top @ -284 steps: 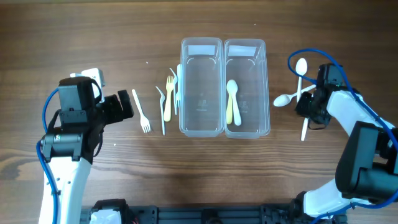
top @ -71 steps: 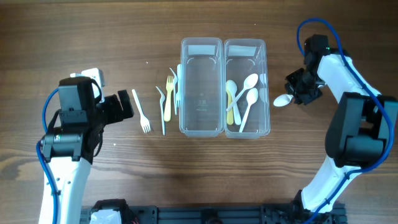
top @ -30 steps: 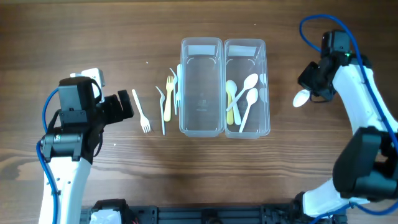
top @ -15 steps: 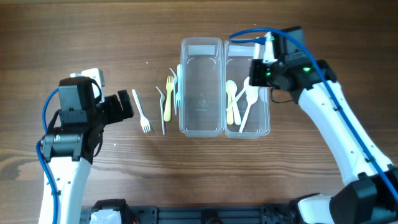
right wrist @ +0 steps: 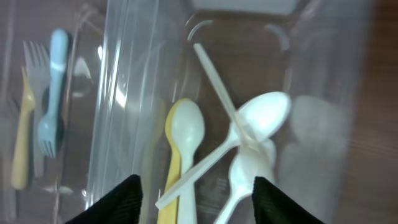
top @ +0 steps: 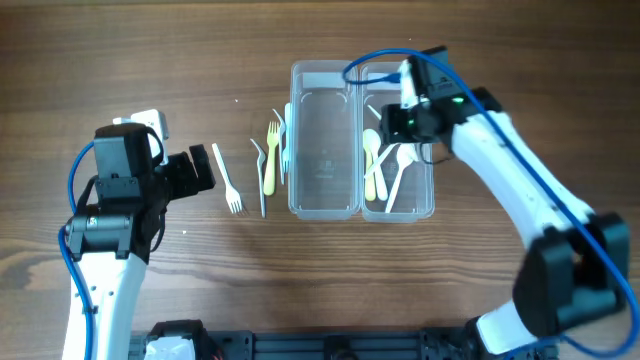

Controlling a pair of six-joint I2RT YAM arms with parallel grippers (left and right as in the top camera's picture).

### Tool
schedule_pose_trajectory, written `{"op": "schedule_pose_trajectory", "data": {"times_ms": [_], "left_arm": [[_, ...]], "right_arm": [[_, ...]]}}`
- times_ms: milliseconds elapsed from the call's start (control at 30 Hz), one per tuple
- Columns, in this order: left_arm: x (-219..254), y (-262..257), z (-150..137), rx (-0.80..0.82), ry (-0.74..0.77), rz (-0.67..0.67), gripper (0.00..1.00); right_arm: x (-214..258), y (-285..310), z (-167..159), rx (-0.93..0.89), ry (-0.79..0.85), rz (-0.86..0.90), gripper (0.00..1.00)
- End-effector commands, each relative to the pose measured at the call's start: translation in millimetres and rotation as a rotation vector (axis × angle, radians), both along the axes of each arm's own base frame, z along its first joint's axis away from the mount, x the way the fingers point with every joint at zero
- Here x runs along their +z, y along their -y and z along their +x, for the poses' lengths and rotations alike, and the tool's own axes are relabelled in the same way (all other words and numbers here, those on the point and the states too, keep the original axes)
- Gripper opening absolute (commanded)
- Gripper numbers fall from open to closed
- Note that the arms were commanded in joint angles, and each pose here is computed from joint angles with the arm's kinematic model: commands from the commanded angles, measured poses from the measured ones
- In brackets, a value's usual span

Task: Pack container
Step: 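Place the white spoon into the right container and withdraw right arm, then move the left gripper to the white fork and grasp it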

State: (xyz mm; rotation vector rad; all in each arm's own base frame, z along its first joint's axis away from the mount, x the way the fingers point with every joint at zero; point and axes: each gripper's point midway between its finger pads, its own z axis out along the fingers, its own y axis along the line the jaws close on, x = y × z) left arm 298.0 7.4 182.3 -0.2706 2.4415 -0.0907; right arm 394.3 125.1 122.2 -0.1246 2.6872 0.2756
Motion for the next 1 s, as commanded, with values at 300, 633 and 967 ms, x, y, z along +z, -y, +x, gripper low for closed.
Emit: {"op": "schedule_pose_trajectory", "data": {"times_ms": [300, 633, 967], "left_arm": [[17.5, 38.9, 10.2, -0.127, 0.062, -0.205, 0.91], [-75.7, 14.5, 2.4, 0.11, -0.31, -0.185, 0.83], [-135.5, 14.2, 15.4, 0.222, -0.453, -0.226, 0.58]], "right_arm": [[140.3, 216.7, -64.7, -0.64, 0.242, 0.021, 0.74], [99.8, 219.8, -67.9, -0.656, 0.102, 0.019, 1.0], [91.6, 220.6, -65.6, -0.656, 0.075, 0.019, 1.0]]}}
